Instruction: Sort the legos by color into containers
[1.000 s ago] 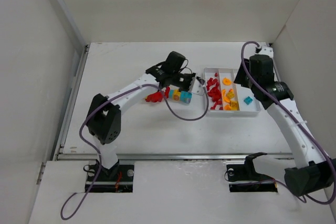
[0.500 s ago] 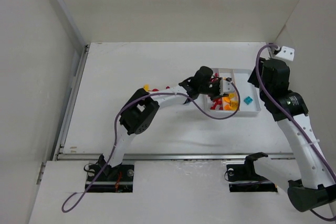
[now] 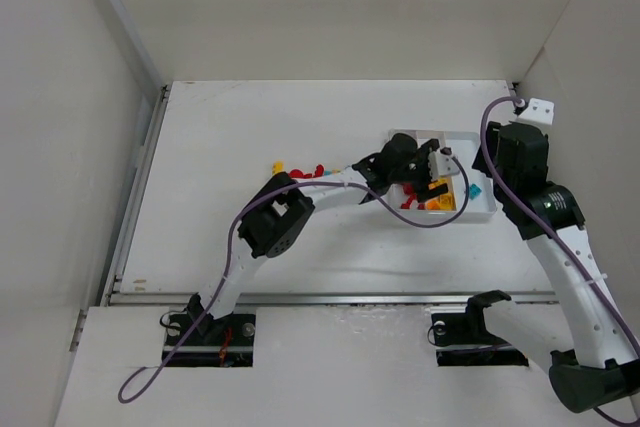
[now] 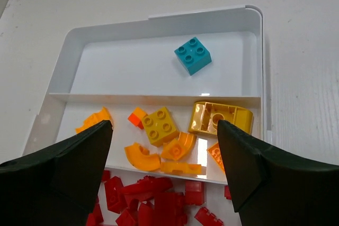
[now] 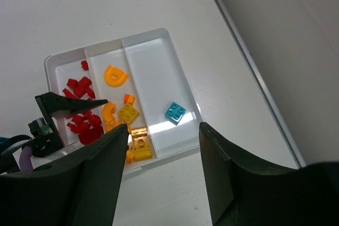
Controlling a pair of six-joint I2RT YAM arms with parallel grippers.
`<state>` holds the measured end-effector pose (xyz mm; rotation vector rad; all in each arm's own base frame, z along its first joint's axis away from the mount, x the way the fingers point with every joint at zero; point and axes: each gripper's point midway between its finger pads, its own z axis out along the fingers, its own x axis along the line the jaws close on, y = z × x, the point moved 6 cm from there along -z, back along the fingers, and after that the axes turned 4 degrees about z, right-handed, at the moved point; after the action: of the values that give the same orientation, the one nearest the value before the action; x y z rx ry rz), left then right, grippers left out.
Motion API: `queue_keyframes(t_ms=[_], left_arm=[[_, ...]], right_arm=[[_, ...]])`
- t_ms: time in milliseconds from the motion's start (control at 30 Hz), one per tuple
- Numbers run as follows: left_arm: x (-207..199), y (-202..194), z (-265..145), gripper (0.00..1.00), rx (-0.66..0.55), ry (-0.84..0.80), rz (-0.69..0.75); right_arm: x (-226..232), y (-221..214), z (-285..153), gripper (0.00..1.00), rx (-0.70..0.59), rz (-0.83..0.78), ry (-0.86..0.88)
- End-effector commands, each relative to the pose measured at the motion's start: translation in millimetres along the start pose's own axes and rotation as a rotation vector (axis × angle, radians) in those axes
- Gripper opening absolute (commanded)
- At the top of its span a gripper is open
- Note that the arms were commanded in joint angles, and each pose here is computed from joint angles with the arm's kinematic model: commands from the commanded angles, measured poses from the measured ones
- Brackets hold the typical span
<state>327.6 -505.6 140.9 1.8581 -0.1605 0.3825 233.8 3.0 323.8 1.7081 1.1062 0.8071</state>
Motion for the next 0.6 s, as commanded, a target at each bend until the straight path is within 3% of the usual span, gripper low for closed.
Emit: queue_keyframes(t_ms=[0, 233, 333, 433, 567], left_arm=[[10.3, 33.0, -11.6, 0.78, -0.063, 0.062, 0.01], [14.7, 62.7, -34.4, 0.81, -0.1, 0.082, 0.028], [14.9, 80.2, -58.2, 0.81, -0.111, 0.109, 0.035], [18.7, 82.4, -83.9, 0.81, -0.081, 0.178, 0.029], [8.0, 69.5, -141.3, 0.81, 0.068, 0.253, -0.004]], right_arm=[[-1.4, 14.9, -4.9, 0.62, -0.058, 0.008, 0.011], [-1.2, 20.9, -12.1, 0.62, -0.051, 0.007, 0.036], [4.3, 22.3, -16.5, 0.68, -0.035, 0.006, 0.095], [17.8, 20.2, -14.4, 0.7, 0.0, -0.003, 0.183], [42.9, 14.4, -6.2, 0.76, 0.066, 0.012, 0.313]])
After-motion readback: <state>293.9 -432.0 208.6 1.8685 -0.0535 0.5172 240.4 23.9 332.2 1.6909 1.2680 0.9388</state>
